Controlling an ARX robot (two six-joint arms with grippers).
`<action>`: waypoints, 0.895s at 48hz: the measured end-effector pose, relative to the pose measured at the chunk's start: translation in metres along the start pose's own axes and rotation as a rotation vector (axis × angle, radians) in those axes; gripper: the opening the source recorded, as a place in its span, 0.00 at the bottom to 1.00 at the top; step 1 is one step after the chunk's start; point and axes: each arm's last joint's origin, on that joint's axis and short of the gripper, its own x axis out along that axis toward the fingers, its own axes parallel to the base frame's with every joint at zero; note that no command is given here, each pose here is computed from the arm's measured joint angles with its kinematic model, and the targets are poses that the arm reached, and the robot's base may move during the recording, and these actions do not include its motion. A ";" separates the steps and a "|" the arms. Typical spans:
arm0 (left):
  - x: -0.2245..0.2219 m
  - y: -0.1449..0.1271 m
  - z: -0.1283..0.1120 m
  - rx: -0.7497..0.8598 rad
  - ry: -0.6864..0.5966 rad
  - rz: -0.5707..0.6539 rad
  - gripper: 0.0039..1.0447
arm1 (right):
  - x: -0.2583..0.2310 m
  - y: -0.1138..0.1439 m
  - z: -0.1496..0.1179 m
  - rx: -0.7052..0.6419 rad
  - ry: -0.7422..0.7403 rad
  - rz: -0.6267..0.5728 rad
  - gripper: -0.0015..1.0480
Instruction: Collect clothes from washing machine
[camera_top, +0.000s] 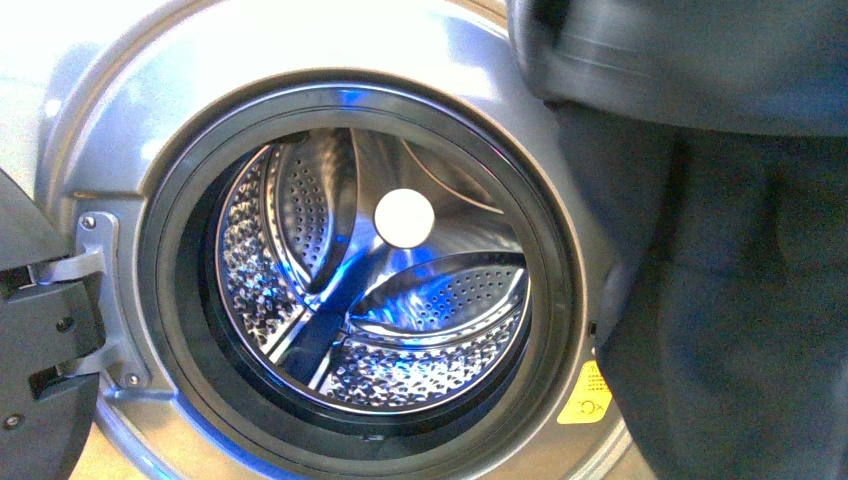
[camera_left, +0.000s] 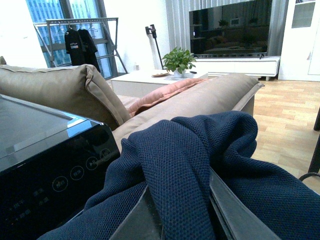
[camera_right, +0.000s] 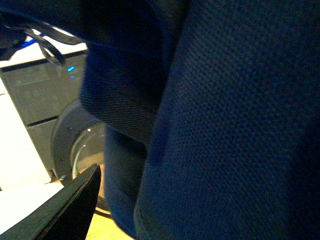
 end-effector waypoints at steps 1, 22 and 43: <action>0.000 0.000 0.000 0.000 0.000 0.000 0.11 | 0.002 -0.002 -0.001 -0.006 0.002 -0.010 0.93; 0.000 0.000 0.000 0.000 0.000 0.001 0.11 | 0.031 -0.030 0.001 -0.066 -0.110 -0.090 0.93; 0.000 0.000 0.000 0.000 -0.001 0.001 0.21 | 0.035 -0.046 0.002 0.003 -0.211 -0.249 0.46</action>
